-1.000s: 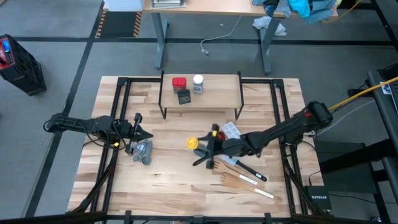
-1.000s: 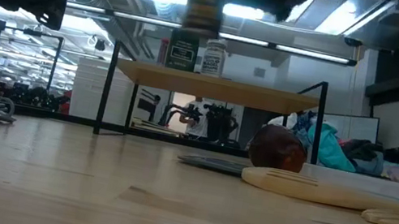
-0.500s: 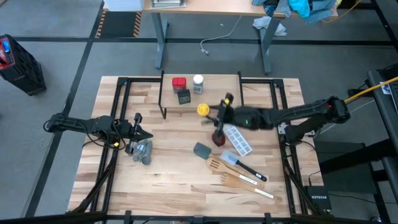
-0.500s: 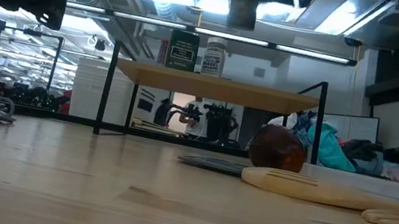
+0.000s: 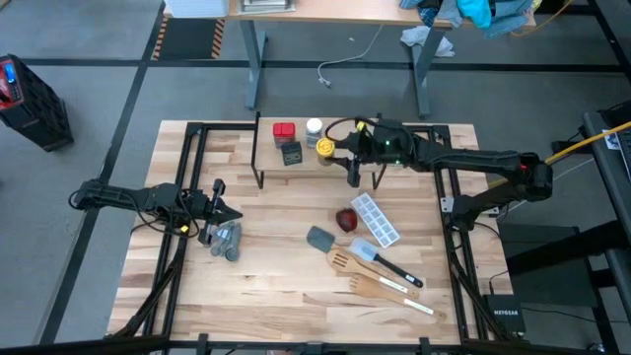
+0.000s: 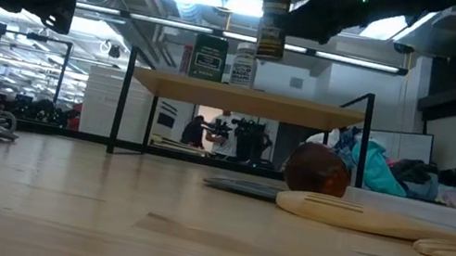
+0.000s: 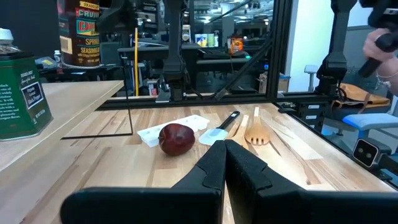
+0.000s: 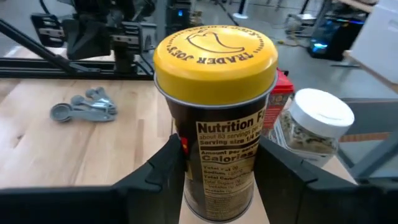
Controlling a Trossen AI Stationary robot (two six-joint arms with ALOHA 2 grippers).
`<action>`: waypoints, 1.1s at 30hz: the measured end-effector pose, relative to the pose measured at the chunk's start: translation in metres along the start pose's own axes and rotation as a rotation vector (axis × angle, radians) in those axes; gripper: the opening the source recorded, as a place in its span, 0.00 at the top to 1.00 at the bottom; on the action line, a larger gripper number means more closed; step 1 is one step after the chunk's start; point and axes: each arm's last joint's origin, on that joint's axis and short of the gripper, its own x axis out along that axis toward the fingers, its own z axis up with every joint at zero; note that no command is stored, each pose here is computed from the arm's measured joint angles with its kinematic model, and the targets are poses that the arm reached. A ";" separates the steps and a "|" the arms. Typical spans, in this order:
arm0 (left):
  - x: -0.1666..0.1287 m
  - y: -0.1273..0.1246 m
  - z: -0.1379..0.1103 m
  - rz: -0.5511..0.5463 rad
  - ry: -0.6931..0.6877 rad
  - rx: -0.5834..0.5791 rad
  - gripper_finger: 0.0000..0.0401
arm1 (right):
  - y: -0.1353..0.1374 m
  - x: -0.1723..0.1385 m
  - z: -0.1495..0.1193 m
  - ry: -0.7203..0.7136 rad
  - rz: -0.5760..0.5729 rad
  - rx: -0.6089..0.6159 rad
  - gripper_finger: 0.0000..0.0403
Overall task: Shelf spices
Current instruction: Put the yellow seasoning bottle on the shelf
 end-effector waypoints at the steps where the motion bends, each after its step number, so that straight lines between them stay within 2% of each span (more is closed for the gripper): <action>1: 0.000 0.000 0.000 0.000 0.000 0.000 1.00 | -0.004 0.000 -0.002 -0.002 0.015 0.005 0.60; 9: 0.000 0.000 0.000 0.000 0.000 0.000 1.00 | -0.027 -0.003 -0.030 0.036 0.030 0.054 0.60; 15: 0.000 0.000 0.000 0.000 0.000 0.000 1.00 | -0.029 -0.003 -0.051 -0.033 0.047 0.072 0.60; 19: 0.000 0.000 0.000 0.000 0.000 0.000 1.00 | -0.027 -0.003 -0.056 -0.062 0.044 0.071 0.60; 26: 0.000 0.000 0.000 0.000 0.000 0.053 1.00 | -0.027 -0.003 -0.057 -0.057 0.044 0.073 0.55; 33: 0.000 0.000 0.000 0.000 0.000 0.057 1.00 | -0.027 0.002 -0.062 -0.034 0.040 0.078 0.54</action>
